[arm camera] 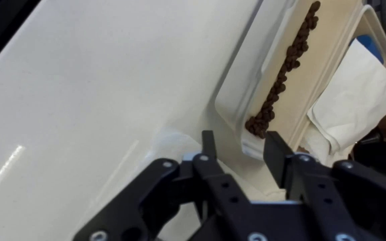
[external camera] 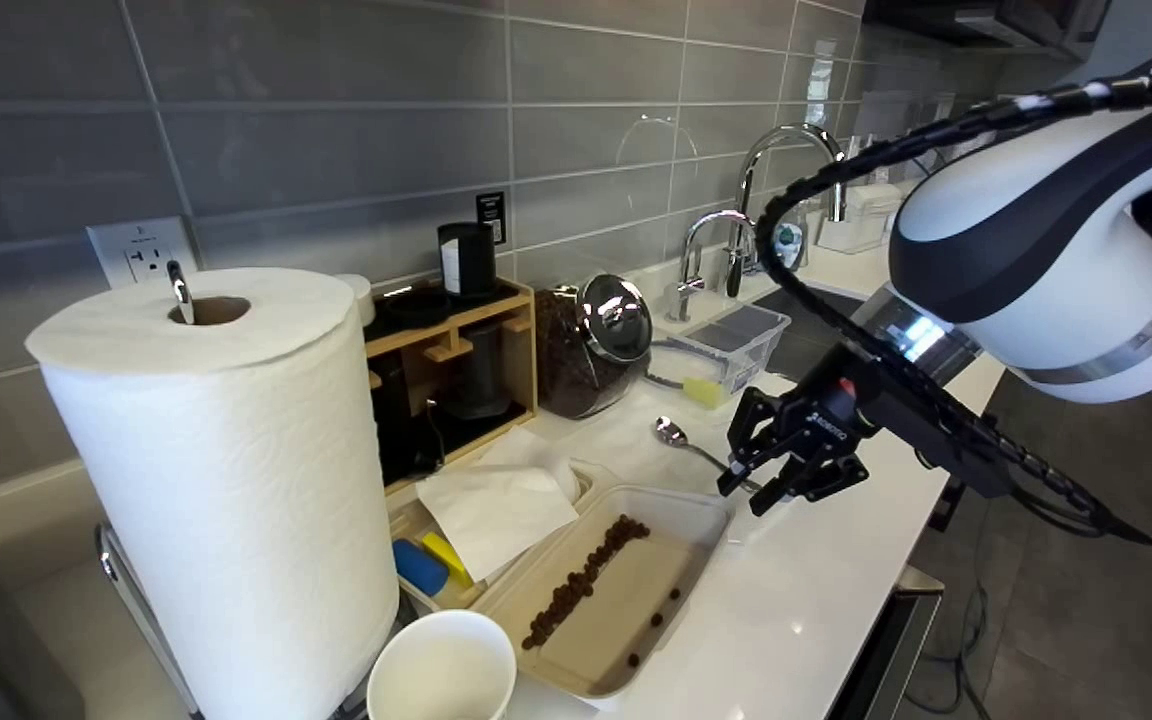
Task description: Close the disposable lunch pack then turn the pack to the right
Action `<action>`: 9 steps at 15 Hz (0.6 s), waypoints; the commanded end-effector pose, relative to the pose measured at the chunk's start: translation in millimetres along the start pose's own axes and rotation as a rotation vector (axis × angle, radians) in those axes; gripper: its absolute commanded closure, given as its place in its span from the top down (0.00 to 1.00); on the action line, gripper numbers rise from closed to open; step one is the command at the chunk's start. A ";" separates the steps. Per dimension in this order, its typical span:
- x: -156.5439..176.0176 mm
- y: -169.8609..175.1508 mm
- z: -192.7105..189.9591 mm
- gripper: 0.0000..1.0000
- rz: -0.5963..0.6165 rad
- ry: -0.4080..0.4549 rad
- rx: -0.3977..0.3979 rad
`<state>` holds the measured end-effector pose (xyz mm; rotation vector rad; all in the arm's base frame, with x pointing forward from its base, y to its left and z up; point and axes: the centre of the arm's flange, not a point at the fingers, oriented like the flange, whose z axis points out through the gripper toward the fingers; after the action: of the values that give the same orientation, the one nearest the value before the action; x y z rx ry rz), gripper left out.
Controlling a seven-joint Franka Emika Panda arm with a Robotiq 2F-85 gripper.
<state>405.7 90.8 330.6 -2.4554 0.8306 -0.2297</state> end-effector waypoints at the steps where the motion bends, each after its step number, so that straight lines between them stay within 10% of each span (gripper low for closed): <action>1: -15.2 18.8 -5.2 0.12 -0.042 -0.004 0.062; 9: -21.7 15.7 1.9 0.00 -0.132 -0.191 0.084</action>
<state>382.4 92.3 324.8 -2.4331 0.6403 -0.1352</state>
